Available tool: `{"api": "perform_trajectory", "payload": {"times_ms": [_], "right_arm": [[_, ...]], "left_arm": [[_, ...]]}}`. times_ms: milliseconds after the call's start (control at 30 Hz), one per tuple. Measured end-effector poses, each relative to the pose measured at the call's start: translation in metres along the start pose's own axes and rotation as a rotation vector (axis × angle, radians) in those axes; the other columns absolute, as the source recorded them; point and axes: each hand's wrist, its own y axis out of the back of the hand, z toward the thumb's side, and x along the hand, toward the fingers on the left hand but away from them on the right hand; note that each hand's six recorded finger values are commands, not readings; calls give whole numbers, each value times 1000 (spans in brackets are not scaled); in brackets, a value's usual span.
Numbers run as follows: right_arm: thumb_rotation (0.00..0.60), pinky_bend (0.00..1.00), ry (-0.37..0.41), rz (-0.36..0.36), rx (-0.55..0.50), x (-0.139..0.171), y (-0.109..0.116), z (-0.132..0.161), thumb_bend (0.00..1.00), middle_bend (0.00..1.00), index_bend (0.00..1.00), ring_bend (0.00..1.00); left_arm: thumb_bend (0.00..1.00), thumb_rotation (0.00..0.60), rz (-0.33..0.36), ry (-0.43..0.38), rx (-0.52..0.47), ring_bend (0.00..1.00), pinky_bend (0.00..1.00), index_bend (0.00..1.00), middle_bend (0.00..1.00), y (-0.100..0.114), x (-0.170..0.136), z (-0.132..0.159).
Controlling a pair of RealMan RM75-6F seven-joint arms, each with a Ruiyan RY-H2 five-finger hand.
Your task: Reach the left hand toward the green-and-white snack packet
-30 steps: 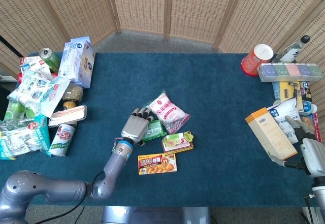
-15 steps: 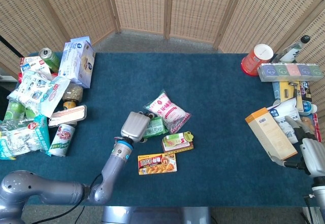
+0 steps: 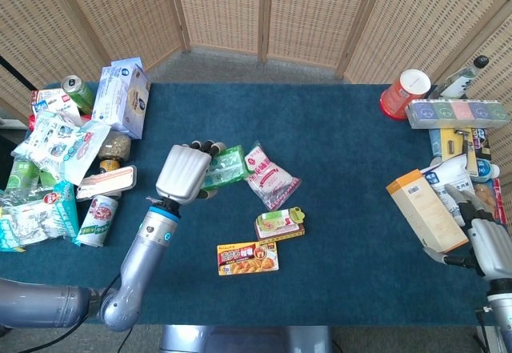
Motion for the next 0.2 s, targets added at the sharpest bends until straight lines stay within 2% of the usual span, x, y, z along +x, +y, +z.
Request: {"api": "perform_trajectory", "payload": {"times_ms": [200], "right_arm": [[600,0,-1,1,4,0,-1,0,0,0,0,0]], "left_arm": [[0,600,58,-26,-11,763,689,805,766,18,2,7]]}}
